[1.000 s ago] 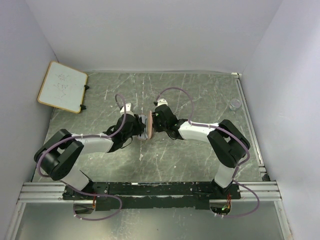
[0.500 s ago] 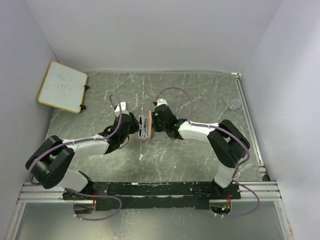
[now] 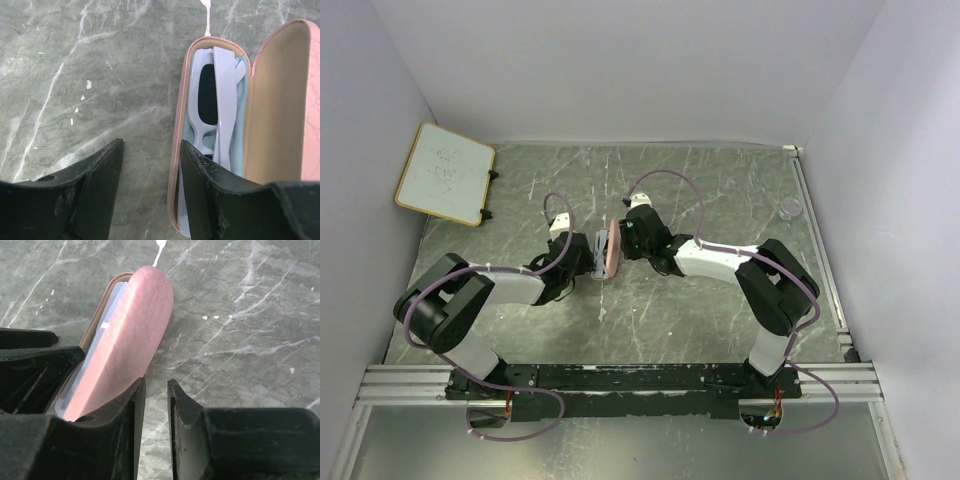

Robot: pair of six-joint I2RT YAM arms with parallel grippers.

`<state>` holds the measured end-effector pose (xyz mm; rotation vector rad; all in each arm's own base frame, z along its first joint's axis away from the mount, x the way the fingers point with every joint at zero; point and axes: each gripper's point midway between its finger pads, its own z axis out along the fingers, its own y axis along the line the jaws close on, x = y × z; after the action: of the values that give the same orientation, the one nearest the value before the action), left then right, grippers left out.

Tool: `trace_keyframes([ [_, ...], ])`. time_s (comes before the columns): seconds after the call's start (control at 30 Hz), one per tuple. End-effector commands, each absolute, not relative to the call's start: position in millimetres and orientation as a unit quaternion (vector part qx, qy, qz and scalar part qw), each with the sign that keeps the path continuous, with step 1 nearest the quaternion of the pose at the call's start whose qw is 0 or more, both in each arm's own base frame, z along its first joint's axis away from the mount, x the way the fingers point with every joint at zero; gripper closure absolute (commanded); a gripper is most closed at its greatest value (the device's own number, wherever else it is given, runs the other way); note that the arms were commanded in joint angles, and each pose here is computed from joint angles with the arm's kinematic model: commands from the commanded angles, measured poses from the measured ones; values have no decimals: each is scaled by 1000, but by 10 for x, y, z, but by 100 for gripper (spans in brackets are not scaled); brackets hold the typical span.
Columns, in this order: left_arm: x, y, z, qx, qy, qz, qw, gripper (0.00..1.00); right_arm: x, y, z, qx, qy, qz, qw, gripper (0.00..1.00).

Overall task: Organize the sunglasses
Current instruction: Close the sunglasses case at the center of the board.

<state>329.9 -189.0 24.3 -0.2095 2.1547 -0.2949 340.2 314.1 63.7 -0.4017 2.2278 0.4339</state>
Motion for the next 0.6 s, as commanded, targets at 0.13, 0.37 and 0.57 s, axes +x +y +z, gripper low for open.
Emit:
trace_keyframes([
  [0.13, 3364, -1926, 247, -83, 871, -131, 466, 45, 3457, 3190, 643, -162, 883, 163, 409, 75],
  [0.37, 3327, -1931, 426, -84, 862, -149, 476, 43, 3451, 3223, 614, -164, 884, 163, 406, 75],
  [0.57, 3321, -1898, 695, -90, 847, -163, 499, 42, 3449, 3235, 601, -166, 884, 163, 405, 75],
])
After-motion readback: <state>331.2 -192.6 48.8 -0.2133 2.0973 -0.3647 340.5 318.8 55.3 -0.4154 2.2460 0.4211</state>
